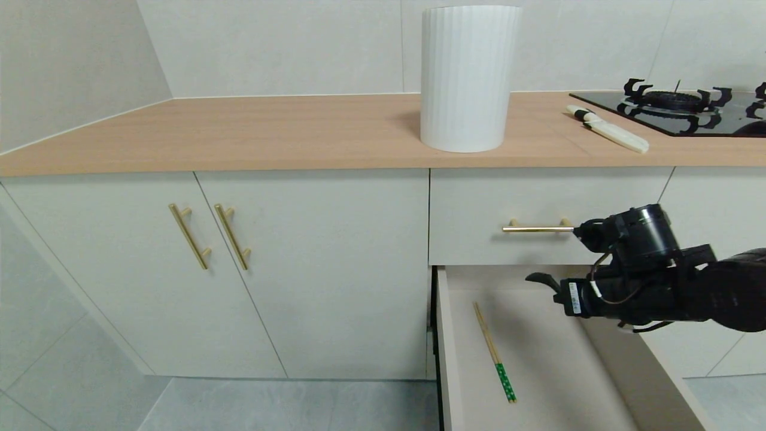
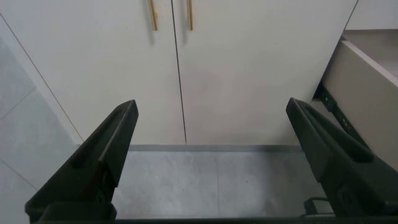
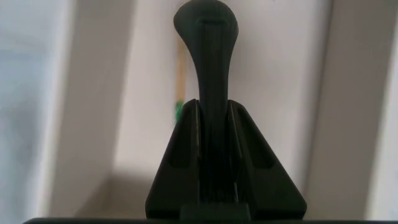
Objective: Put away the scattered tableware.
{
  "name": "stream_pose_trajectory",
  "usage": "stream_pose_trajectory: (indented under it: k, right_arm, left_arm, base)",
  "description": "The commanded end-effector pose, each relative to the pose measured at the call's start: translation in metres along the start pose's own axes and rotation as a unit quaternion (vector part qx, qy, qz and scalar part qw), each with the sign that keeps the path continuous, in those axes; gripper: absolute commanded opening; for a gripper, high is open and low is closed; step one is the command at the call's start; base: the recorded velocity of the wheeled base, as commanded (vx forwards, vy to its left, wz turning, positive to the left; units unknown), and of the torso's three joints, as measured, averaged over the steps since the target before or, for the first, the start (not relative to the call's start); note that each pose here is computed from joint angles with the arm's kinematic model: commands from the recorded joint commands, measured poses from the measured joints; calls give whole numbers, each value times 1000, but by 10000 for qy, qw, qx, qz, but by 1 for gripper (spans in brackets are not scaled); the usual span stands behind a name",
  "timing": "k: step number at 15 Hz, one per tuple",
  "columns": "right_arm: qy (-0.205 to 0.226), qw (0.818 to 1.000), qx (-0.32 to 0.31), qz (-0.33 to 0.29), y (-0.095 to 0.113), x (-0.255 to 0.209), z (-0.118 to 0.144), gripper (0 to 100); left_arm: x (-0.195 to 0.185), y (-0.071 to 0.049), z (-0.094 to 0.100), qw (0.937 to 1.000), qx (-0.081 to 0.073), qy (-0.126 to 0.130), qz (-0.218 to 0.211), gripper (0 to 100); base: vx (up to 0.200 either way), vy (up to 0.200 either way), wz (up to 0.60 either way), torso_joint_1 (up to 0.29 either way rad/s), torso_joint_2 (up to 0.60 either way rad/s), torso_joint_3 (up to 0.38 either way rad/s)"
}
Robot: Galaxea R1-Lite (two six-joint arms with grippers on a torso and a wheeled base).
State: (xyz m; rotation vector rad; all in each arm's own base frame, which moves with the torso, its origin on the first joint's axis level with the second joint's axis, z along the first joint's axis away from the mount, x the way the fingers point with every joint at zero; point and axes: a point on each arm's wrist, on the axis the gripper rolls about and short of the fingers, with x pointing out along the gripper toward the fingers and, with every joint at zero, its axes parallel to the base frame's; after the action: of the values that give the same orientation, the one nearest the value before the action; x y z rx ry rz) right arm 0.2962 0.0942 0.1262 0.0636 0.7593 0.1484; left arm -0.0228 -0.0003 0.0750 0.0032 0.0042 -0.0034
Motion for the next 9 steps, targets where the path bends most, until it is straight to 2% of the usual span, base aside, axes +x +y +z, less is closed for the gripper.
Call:
stream_pose_trajectory:
  k: [1, 4, 6, 9]
  right_arm:
    - [620, 9971, -70, -447, -4, 74, -41, 0]
    - [835, 9953, -99, -489, -6, 106, -62, 0]
    - [1132, 9919, -132, -559, -9, 126, -81, 0]
    - [1205, 9910, -132, -576, -10, 133, -87, 0]
  left_arm:
    - [0, 0, 0, 10000, -1, 2, 2, 100]
    - [0, 0, 0, 10000, -1, 2, 2, 100]
    - [0, 0, 0, 10000, -1, 2, 2, 100]
    - [0, 0, 0, 10000, -1, 2, 2, 100]
  base:
    - [0, 0, 0, 0, 0, 0]
    - [0, 0, 0, 0, 0, 0]
    - [0, 0, 0, 0, 0, 0]
    - [0, 0, 0, 0, 0, 0]
